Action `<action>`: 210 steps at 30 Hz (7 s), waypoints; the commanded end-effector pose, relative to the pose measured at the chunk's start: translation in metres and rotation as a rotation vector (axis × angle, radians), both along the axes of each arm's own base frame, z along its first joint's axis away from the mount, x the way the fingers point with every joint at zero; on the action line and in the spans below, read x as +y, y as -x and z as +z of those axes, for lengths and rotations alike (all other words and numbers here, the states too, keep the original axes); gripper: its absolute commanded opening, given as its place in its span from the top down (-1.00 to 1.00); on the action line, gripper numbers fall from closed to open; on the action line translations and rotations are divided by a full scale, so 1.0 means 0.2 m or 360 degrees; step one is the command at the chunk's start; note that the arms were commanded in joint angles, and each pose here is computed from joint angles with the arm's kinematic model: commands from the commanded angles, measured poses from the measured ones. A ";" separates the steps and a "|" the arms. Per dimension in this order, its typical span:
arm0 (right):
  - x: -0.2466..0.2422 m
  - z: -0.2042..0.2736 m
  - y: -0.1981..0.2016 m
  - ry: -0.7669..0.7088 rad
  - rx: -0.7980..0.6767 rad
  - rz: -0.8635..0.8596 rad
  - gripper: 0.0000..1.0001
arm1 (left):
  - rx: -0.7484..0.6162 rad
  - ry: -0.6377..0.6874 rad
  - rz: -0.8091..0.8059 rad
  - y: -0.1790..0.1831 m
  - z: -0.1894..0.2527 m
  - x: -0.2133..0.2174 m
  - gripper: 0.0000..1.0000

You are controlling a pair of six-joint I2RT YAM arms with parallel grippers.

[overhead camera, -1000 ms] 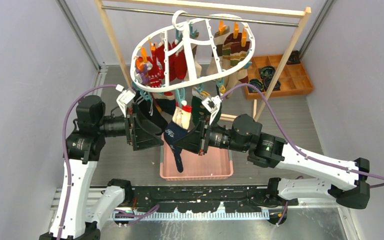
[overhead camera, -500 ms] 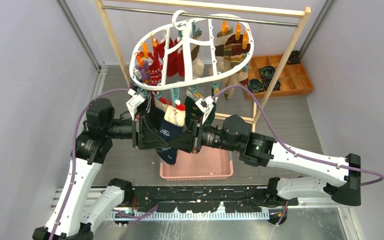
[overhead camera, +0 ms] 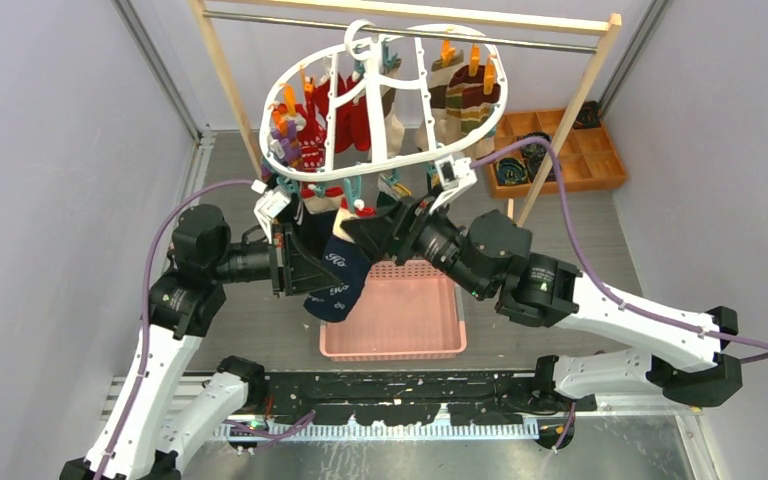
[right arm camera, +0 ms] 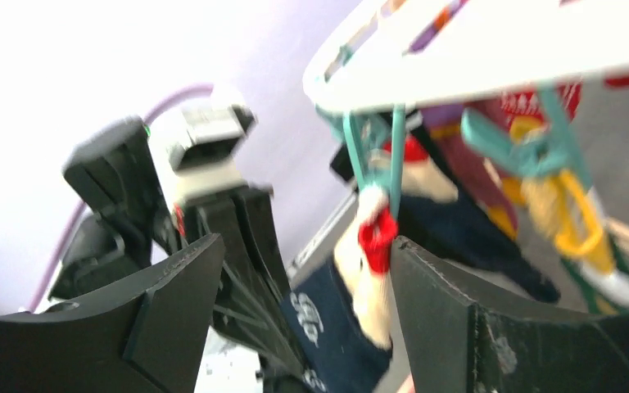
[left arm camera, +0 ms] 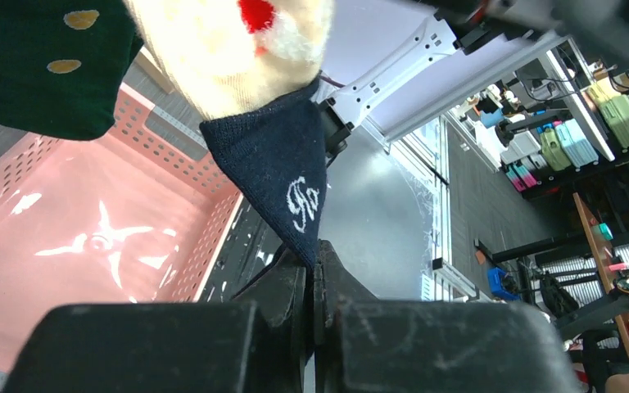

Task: Remove the socks clipped to the hanger
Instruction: Remove the sock from the hanger, then place the sock in the bin, then remove the sock from the hanger.

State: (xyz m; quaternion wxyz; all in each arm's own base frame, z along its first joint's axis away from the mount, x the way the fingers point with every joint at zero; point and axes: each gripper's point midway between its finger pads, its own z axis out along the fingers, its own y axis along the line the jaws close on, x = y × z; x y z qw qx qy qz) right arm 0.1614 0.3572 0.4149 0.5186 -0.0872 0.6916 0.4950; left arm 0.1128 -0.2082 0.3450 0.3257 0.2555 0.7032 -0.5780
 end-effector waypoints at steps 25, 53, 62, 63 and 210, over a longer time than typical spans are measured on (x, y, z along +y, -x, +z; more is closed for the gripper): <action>0.05 0.26 -0.31 0.0295 -0.0373 -0.0466 -0.24 | -0.0042 0.0011 -0.0045 -0.01 0.09 -0.05 0.99; 0.09 0.26 -0.38 0.0120 -0.0329 -0.0460 0.68 | -0.0062 -0.0033 -0.0058 0.04 0.03 -0.04 0.99; -0.01 0.26 -0.35 0.0109 -0.0310 -0.0470 0.97 | -0.0060 -0.0180 -0.0073 -0.02 -0.20 -0.05 0.99; -0.02 0.25 -0.34 0.0119 -0.0305 -0.0469 0.93 | -0.0071 -0.0197 -0.0079 -0.03 -0.21 -0.06 0.99; 0.19 0.24 -0.19 -0.0455 -0.0176 0.0163 -0.42 | -0.0282 -0.0017 -0.0263 0.37 0.14 0.07 0.99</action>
